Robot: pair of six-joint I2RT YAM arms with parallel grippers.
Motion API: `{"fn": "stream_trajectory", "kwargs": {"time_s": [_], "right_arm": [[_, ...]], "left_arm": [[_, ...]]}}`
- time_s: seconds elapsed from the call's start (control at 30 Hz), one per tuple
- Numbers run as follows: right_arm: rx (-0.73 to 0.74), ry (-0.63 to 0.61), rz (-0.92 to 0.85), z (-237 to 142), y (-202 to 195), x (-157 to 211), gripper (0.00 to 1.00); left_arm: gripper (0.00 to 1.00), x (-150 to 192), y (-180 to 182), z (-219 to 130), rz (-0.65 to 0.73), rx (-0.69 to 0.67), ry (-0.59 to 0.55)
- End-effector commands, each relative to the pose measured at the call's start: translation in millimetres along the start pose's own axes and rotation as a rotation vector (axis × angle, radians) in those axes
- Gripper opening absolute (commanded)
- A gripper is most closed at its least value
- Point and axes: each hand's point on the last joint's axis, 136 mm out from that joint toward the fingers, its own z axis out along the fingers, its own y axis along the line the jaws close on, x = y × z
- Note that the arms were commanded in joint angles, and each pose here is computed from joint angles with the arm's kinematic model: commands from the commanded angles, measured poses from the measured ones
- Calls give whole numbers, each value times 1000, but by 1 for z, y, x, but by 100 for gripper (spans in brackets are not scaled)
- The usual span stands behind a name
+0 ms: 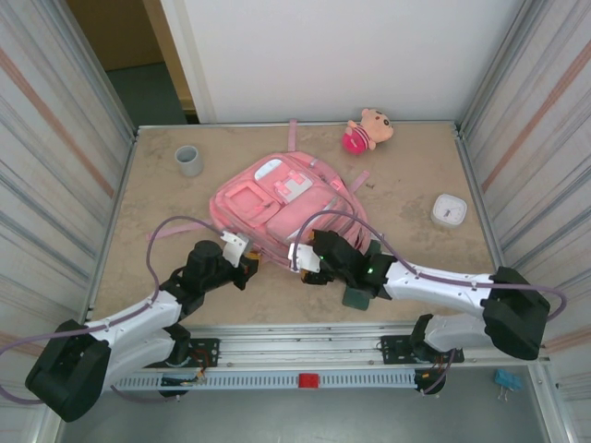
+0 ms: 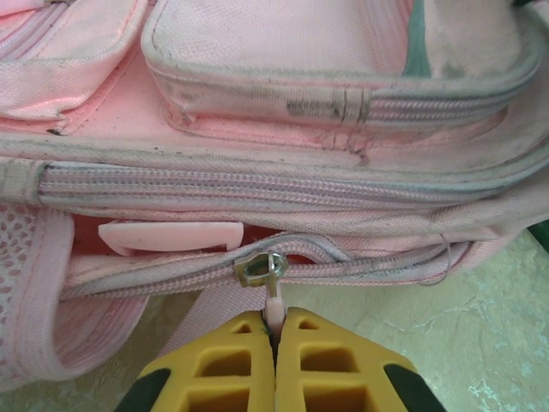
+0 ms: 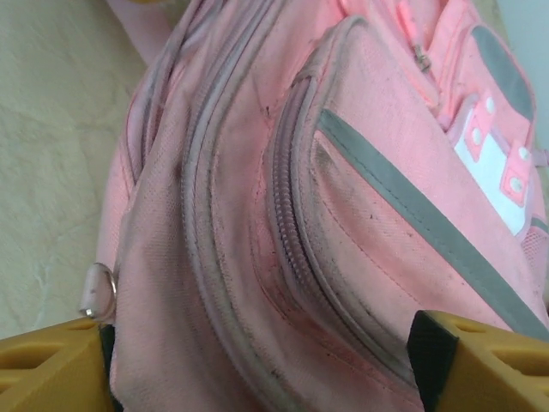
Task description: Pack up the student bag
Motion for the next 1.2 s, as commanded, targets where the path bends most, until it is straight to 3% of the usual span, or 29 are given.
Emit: {"fn": "stream_trajectory", "kwargs": {"time_s": [0.0, 0.03, 0.2, 0.27, 0.37, 0.53, 0.8, 0.9, 1.0, 1.1, 1.17], "right_arm": [[44, 2, -48, 9, -7, 4, 78], [49, 5, -48, 10, -8, 5, 73], [98, -37, 38, 9, -22, -7, 17], [110, -94, 110, 4, -31, -21, 4], [137, -151, 171, -1, -44, -38, 0], [212, -136, 209, 5, -63, -45, 0], [111, -218, 233, 6, -58, -66, 0], [7, -248, 192, -2, -46, -67, 0], [-96, -257, 158, -13, -38, -60, 0], [-161, -254, 127, -23, -36, -51, 0], [-193, -261, 84, -28, -34, -48, 0]], "left_arm": [[0, -42, -15, -5, 44, 63, -132], [0, -43, -15, -5, 46, 64, -132], [0, -44, -22, -5, 54, 101, -124], [0, -44, -26, -5, 55, 127, -119], [0, -49, -36, -5, 56, 185, -131], [0, -60, -64, -4, 92, 300, -135], [0, -78, -115, 3, 197, 444, -133], [16, -75, -108, 7, 207, 389, -118], [38, -75, -101, 0, 269, 337, -105], [58, -83, -99, -18, 411, 287, -127], [66, -87, -95, -30, 526, 229, -151]]}}
